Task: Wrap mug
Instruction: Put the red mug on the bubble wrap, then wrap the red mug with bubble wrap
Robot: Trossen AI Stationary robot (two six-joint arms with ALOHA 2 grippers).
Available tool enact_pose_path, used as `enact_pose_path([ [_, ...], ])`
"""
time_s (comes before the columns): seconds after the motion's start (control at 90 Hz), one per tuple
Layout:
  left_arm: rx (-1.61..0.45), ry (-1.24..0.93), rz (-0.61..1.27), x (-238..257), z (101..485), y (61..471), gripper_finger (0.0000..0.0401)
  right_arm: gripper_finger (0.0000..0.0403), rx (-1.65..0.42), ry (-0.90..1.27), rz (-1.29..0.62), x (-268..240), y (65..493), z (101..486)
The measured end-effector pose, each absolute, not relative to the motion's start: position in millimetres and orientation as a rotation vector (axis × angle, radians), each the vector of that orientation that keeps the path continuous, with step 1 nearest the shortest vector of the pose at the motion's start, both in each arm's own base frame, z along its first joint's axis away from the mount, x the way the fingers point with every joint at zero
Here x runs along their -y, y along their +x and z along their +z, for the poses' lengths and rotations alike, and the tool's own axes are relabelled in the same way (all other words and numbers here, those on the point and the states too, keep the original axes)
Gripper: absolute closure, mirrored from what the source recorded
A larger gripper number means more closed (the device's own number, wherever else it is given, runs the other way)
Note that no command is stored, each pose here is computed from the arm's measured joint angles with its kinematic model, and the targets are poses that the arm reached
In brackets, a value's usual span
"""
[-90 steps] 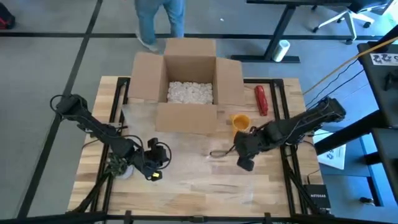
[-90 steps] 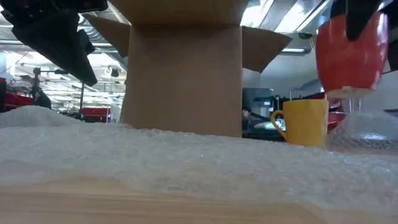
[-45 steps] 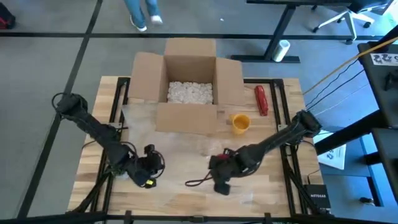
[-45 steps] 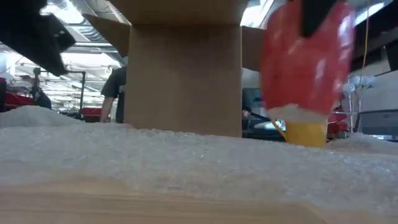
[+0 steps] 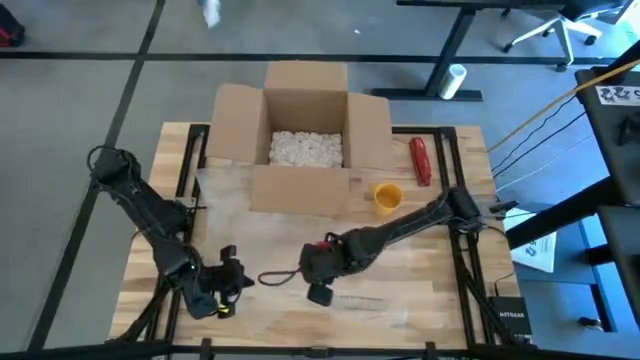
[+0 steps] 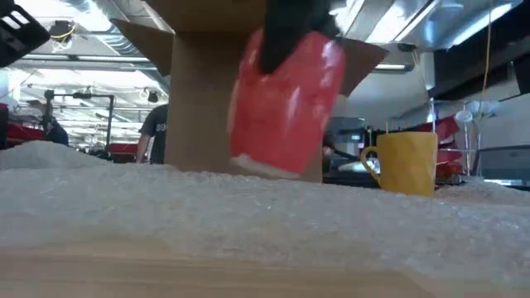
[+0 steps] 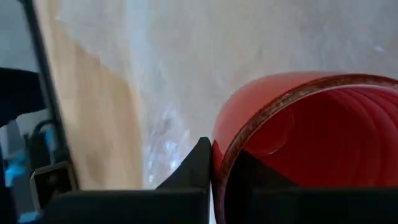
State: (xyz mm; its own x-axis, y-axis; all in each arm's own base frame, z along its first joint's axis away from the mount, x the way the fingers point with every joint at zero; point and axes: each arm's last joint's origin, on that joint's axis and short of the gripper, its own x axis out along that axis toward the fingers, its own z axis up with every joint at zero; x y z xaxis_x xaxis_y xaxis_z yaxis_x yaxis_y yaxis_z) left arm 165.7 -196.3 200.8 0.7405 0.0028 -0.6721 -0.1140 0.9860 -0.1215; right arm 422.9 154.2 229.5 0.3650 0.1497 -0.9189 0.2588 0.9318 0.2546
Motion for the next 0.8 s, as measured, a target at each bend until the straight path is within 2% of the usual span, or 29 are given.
enact_pose_path([
  [0.3,-0.739,-0.149,0.057,198,200,163,0.0401,0.0394,-1.280,0.417,-0.052,-150,437,213],
  [0.656,-0.750,-0.140,0.065,197,199,162,0.0401,0.0287,-1.241,0.464,0.036,-154,441,218],
  [0.8,-0.750,-0.144,0.065,197,200,162,0.0401,0.0269,-1.235,0.448,0.044,-155,441,229],
])
